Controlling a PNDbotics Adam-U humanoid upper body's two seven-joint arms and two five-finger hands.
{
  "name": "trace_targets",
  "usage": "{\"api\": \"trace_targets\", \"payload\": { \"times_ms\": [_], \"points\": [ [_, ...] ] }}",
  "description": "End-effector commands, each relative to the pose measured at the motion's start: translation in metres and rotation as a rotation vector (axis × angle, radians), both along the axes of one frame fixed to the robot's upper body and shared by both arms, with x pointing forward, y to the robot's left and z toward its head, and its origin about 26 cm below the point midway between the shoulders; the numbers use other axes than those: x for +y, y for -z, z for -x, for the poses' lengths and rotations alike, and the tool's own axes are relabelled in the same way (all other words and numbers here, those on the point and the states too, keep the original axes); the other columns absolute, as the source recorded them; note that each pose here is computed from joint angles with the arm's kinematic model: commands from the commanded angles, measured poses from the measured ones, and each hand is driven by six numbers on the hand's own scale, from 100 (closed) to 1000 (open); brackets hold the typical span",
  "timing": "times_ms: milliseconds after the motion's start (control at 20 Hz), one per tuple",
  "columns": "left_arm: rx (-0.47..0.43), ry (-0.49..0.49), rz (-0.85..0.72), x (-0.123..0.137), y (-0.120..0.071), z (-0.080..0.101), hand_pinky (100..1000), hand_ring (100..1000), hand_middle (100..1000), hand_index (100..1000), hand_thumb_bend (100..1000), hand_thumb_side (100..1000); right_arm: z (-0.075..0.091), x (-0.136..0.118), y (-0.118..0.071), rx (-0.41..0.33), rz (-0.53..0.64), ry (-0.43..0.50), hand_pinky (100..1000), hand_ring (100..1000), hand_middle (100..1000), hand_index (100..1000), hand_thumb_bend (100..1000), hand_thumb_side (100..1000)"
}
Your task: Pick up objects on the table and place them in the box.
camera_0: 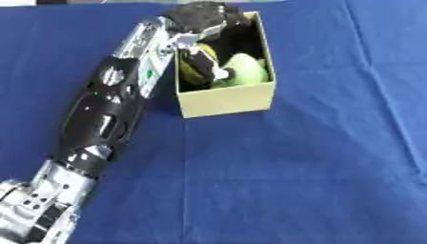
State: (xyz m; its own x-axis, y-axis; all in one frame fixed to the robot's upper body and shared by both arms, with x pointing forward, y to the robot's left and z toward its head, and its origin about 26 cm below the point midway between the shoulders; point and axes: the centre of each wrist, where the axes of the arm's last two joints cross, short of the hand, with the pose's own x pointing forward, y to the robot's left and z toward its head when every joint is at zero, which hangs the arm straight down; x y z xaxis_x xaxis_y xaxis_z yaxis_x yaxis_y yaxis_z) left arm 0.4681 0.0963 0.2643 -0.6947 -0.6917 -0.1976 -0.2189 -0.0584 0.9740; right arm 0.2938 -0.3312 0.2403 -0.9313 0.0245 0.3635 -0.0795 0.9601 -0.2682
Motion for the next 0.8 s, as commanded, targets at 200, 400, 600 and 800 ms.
{"api": "trace_targets", "payload": {
  "times_ms": [200, 400, 600, 800],
  "points": [
    [-0.196, 0.041, 0.217, 0.009, -0.062, 0.028, 921, 924, 839, 913, 232, 259, 0.003, -0.001, -0.007, -0.021, 0.019, -0.001, 902, 789, 521, 771, 100, 554],
    [-0.282, 0.095, 0.383, 0.02, -0.094, 0.055, 892, 891, 814, 889, 171, 219, 0.004, -0.002, -0.008, -0.028, 0.019, 0.004, 900, 789, 523, 772, 100, 552],
    [-0.32, 0.115, 0.498, 0.031, -0.11, 0.076, 880, 880, 803, 880, 148, 214, 0.004, -0.003, -0.008, -0.036, 0.019, 0.009, 899, 789, 523, 772, 100, 551],
    [-0.434, 0.226, 0.773, 0.076, -0.121, 0.111, 840, 836, 770, 869, 100, 288, 0.006, -0.009, -0.015, -0.076, 0.019, 0.031, 893, 789, 532, 775, 100, 548]
  ]
}}
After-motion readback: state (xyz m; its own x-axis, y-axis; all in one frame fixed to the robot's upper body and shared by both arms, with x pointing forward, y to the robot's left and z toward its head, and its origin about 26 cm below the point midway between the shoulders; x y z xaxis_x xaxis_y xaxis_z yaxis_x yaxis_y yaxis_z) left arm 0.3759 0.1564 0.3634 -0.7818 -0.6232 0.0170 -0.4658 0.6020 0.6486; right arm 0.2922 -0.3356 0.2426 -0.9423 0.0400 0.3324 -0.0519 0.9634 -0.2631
